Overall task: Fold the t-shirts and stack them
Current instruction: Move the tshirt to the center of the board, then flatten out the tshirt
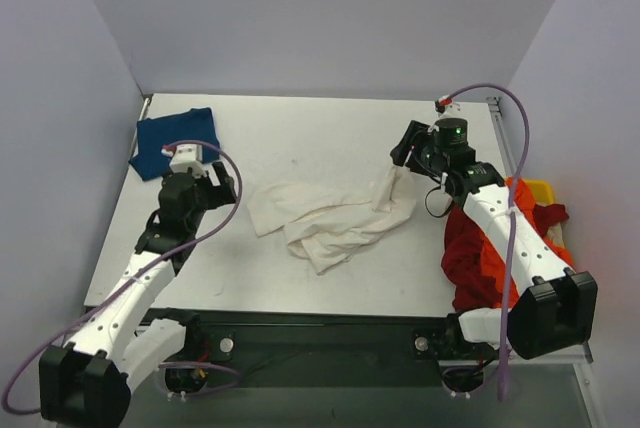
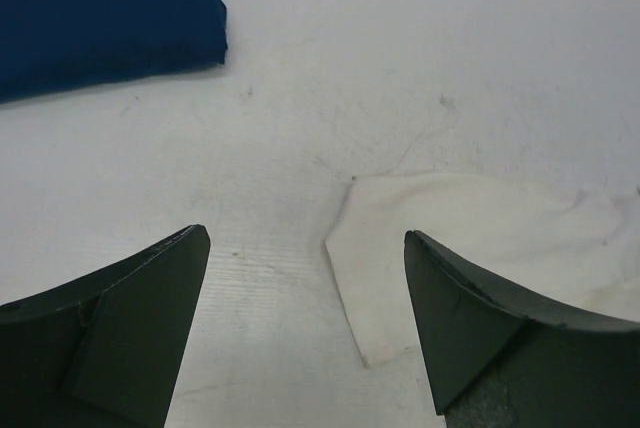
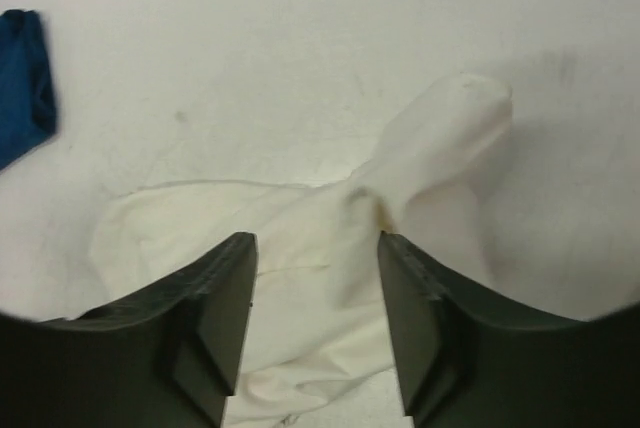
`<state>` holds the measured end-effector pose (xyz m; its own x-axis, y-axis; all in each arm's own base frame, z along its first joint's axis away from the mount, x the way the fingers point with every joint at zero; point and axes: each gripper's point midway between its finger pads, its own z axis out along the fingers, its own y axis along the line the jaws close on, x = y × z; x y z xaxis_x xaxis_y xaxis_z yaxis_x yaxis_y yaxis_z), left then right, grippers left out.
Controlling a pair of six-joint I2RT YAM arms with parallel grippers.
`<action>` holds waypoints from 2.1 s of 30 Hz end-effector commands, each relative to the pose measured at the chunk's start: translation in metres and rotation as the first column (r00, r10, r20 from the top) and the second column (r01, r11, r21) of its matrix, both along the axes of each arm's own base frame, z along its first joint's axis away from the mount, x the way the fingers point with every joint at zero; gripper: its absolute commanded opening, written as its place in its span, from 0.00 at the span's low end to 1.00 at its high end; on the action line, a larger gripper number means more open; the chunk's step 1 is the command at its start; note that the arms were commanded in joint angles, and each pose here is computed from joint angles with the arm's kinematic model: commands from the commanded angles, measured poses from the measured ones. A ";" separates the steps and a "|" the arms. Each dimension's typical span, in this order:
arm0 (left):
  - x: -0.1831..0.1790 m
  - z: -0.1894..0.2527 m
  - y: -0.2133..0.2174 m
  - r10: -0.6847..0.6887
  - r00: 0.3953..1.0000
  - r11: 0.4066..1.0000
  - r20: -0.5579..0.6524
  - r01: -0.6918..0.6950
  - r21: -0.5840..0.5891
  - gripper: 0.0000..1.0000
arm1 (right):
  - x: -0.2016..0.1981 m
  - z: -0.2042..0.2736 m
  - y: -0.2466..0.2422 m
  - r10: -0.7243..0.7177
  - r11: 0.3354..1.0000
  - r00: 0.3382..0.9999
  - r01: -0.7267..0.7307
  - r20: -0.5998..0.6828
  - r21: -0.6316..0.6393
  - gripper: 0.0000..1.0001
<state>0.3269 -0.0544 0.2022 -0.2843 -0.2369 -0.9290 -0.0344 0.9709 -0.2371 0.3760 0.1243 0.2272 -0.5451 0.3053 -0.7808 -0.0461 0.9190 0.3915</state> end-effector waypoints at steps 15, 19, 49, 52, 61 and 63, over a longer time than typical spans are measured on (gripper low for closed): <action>-0.026 -0.109 -0.068 -0.097 0.929 0.992 -0.356 0.119 0.041 0.76 | 0.003 -0.039 -0.032 -0.091 0.991 0.996 0.090 -0.007 -0.101 0.67; -0.035 -0.128 -0.076 -0.104 0.903 0.991 -0.418 0.131 0.036 0.74 | -0.001 -0.040 -0.033 -0.082 0.993 0.997 0.081 -0.010 -0.090 0.67; -0.031 -0.170 -0.106 -0.185 0.849 0.981 -0.495 0.189 -0.042 0.58 | 0.003 -0.044 -0.026 -0.048 0.997 0.999 0.047 -0.007 -0.058 0.70; -0.032 -0.176 -0.107 -0.187 0.838 0.980 -0.513 0.194 -0.040 0.52 | 0.002 -0.044 -0.026 -0.049 0.997 0.999 0.048 -0.008 -0.057 0.70; -0.032 -0.183 -0.110 -0.198 0.834 0.978 -0.515 0.203 -0.047 0.26 | -0.002 -0.045 -0.026 -0.039 0.998 0.999 0.038 -0.010 -0.059 0.70; -0.035 -0.186 -0.110 -0.203 0.828 0.977 -0.523 0.208 -0.050 0.18 | -0.002 -0.047 -0.025 -0.033 0.998 0.999 0.032 -0.015 -0.061 0.70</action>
<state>0.2942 -0.1565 0.0202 -0.7572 -0.1107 -0.6437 0.0337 0.9776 -0.2078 0.3727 0.1012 0.1695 -0.5793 0.2822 -0.7647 0.0138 0.9414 0.3369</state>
